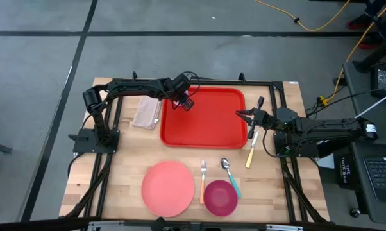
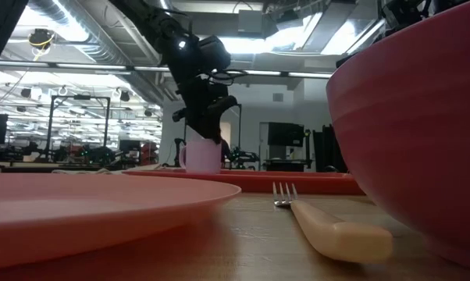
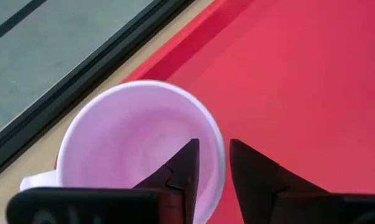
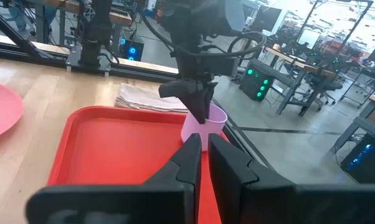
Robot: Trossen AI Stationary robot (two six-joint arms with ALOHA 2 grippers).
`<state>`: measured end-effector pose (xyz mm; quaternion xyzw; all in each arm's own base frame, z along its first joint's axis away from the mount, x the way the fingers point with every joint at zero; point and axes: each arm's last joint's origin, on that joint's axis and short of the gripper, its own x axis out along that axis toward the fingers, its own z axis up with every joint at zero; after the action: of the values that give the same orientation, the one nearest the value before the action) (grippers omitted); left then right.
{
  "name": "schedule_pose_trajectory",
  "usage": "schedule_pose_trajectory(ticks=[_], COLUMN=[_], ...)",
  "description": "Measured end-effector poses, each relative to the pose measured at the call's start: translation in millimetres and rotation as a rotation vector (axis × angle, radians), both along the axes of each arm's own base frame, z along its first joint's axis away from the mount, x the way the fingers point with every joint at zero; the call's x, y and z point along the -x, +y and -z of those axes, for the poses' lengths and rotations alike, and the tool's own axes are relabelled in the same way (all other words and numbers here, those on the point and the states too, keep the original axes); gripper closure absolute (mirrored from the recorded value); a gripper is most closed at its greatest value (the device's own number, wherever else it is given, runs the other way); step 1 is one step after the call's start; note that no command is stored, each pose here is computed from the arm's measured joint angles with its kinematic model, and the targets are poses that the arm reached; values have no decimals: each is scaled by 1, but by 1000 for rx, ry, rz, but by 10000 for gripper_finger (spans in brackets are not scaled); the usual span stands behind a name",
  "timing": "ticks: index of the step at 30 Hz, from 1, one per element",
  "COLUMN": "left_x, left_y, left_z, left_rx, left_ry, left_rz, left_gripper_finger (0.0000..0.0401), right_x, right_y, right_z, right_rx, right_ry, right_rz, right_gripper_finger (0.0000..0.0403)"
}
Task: Set up tray
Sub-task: Put the pink plate on the red tray at the bottom of the purple mug
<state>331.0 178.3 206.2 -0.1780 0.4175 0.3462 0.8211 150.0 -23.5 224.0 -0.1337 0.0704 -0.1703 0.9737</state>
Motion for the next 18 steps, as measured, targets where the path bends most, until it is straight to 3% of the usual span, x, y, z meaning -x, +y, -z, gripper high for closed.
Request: schedule_pose_trajectory(ticks=[18], left_x=[-6], left_y=[3], left_z=[-8], left_rx=[-93], left_ry=[-53], left_rz=[62], left_gripper_finger=[290], right_x=[0], right_y=[0], right_z=[0], right_rx=[0], right_ry=[0], right_rz=[0], right_gripper_finger=[366])
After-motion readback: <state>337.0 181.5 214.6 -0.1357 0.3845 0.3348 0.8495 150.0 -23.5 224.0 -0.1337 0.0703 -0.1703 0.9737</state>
